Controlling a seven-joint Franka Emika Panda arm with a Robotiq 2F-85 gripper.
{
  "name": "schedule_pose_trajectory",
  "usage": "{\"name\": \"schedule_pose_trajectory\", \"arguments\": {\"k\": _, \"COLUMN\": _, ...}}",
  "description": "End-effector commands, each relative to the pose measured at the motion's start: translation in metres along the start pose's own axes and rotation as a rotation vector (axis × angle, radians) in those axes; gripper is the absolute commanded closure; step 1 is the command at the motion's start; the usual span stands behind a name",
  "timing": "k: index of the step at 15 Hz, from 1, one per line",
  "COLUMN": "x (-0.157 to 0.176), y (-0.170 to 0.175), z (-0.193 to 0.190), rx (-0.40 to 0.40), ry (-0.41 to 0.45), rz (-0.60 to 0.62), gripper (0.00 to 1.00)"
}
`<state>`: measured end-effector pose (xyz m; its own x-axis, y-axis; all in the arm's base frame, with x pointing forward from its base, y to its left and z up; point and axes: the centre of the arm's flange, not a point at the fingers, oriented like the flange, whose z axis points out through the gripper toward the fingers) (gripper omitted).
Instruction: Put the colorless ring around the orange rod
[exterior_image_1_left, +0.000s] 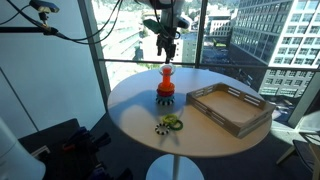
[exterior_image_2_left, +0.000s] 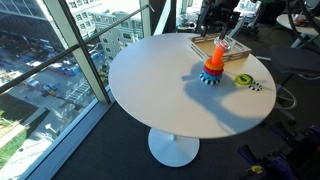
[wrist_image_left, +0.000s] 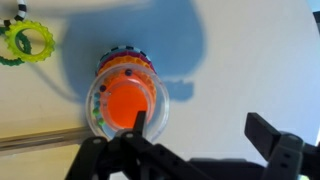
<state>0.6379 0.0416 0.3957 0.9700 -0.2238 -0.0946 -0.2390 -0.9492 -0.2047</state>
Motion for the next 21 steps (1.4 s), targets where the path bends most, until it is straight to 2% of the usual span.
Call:
{"name": "schedule_pose_trajectory", "arguments": {"k": 1, "x": -0.002, "y": -0.002, "z": 0.003, "rx": 0.015, "ry": 0.022, "rz": -0.003, "gripper": 0.0}}
{"name": "schedule_pose_trajectory", "arguments": {"k": 10, "x": 0.0, "y": -0.002, "z": 0.01, "rx": 0.018, "ry": 0.029, "rz": -0.003, "gripper": 0.0}}
{"name": "schedule_pose_trajectory", "arguments": {"k": 21, "x": -0.014, "y": -0.009, "z": 0.005, "rx": 0.02, "ry": 0.006, "rz": -0.015, "gripper": 0.0}}
